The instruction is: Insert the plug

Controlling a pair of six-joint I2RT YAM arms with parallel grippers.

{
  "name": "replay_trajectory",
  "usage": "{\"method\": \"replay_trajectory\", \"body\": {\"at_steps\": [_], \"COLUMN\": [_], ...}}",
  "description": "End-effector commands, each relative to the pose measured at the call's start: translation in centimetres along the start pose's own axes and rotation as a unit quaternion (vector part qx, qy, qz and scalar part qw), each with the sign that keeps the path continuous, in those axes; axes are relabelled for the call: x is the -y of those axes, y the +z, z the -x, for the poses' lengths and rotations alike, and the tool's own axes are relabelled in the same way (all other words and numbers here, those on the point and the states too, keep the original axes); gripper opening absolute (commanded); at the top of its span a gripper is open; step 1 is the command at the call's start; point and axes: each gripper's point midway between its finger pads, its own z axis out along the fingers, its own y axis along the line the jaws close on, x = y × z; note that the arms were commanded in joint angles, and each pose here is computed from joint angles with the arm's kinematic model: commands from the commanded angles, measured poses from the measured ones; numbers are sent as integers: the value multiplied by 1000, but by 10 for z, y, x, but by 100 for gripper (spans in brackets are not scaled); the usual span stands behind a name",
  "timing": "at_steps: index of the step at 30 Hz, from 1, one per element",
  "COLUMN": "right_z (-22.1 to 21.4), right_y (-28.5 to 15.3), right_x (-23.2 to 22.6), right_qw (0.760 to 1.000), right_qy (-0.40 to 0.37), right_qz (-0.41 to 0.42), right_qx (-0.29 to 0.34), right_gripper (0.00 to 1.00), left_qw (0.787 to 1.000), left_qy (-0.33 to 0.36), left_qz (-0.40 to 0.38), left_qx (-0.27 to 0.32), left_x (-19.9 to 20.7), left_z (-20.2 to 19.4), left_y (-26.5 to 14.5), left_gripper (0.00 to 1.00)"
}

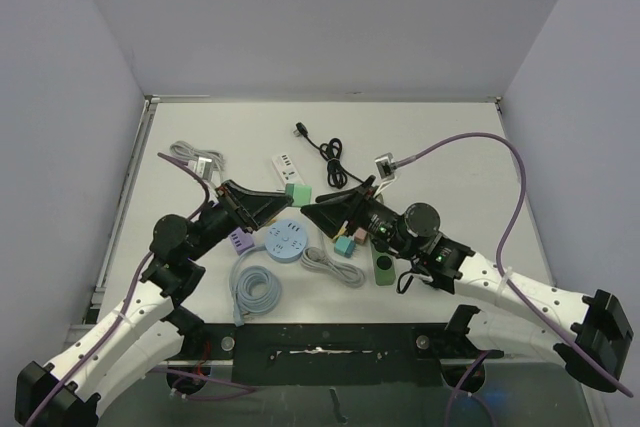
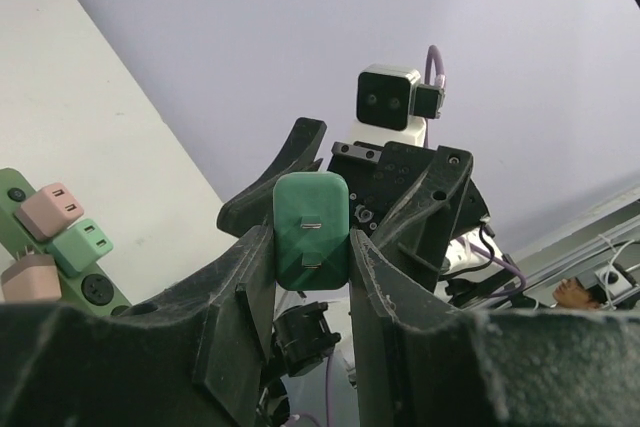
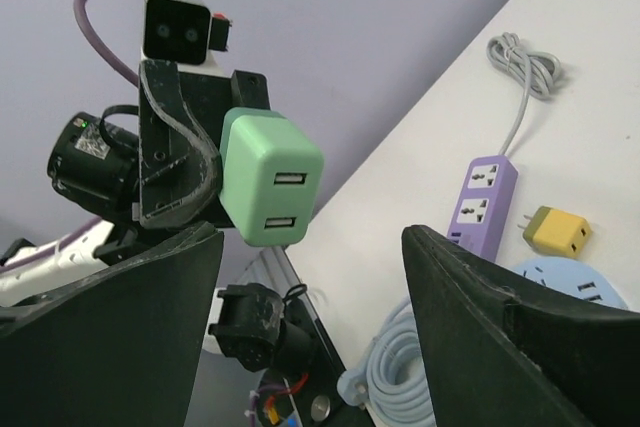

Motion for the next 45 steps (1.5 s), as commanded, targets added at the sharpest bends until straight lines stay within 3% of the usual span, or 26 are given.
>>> {"method": "replay_trajectory", "body": {"at_steps": [1,10,20,22,25,29,32,35,39,42,45], "right_z": [48,50,36,35,35,32,25,17,4,-5,-15], "right_y": [7,19,23,21,21,17,-4,-40,-98,-130,-147], "right_x": [-34,-57,-70,-70,-61,-8,49,94,138,153,159], "right_qw": [995,991,984,983,986,999,993,967,915,884,869], "right_qy": [29,41,34,29,17,-14,-44,-72,-83,-78,-70], "right_qz": [45,112,174,179,163,36,-112,-242,-387,-452,-478], "right_qx": [82,58,27,29,31,20,-4,-31,-73,-92,-109], "right_gripper": [71,53,14,8,2,0,0,0,0,0,0], "left_qw": [998,998,1000,1000,1000,989,967,945,915,903,903], "left_qy": [7,0,22,21,25,66,124,168,207,219,220], "left_qz": [-54,-63,-21,-14,16,131,219,277,344,367,367], "left_qx": [26,21,5,2,1,18,32,35,39,37,37], "left_x": [29,30,14,10,-2,-44,-69,-81,-98,-106,-106], "left_z": [14,11,6,4,3,11,23,34,44,45,45], "left_y": [-1,-2,-2,-2,-3,-14,-32,-49,-71,-79,-79], "left_gripper": [22,22,27,31,50,69,73,73,73,73,73]}}
